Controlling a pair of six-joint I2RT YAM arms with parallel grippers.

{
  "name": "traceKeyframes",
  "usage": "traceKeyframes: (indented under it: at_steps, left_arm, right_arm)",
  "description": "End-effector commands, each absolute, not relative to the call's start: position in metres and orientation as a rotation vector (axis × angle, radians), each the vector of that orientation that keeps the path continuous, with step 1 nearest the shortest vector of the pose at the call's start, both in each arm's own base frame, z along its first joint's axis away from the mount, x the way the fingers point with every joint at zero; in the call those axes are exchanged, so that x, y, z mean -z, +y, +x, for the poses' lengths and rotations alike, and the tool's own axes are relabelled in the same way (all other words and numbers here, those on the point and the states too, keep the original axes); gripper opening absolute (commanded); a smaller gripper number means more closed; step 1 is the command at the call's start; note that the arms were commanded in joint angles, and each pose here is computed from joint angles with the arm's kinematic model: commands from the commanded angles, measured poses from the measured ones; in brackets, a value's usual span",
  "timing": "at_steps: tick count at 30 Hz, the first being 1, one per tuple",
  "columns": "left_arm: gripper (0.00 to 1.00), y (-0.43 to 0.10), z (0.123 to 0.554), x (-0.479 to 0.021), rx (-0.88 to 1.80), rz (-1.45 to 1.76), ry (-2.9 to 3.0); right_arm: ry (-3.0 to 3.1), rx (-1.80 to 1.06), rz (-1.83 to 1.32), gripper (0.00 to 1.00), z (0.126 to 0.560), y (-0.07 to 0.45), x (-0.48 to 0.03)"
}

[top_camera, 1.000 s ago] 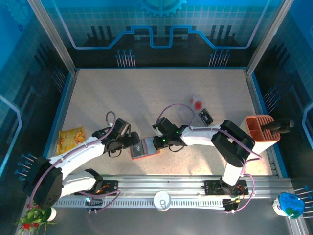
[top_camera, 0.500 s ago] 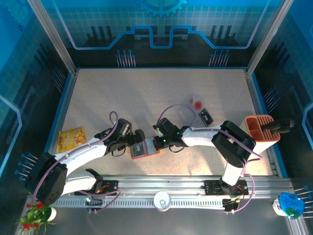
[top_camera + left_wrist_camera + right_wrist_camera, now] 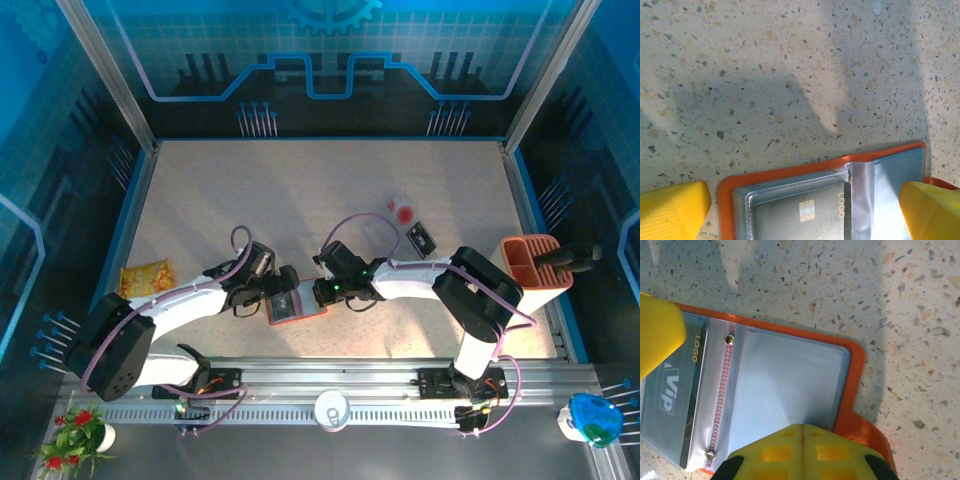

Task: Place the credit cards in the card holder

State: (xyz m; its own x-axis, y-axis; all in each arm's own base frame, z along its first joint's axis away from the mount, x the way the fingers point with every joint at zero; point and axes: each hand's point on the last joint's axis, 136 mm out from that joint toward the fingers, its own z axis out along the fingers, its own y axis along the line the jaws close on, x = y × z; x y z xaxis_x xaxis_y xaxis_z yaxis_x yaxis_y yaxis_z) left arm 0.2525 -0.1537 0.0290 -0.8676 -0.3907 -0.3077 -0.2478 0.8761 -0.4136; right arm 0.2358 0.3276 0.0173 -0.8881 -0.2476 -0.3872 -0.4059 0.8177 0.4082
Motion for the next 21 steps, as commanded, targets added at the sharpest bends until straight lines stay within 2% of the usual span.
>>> traceKeyframes:
  at_steps: [1,21]
  left_arm:
    - [0.99,-0.161,0.260,-0.027,0.537,-0.410,2.655]
    - [0.99,-0.192,0.260,-0.067,0.817,-0.347,2.579]
  right_arm:
    - [2.840,-0.552,-0.479,0.00,0.215,0.295,0.021]
    - [2.855,-0.563,-0.469,0.00,0.212,0.296,0.030]
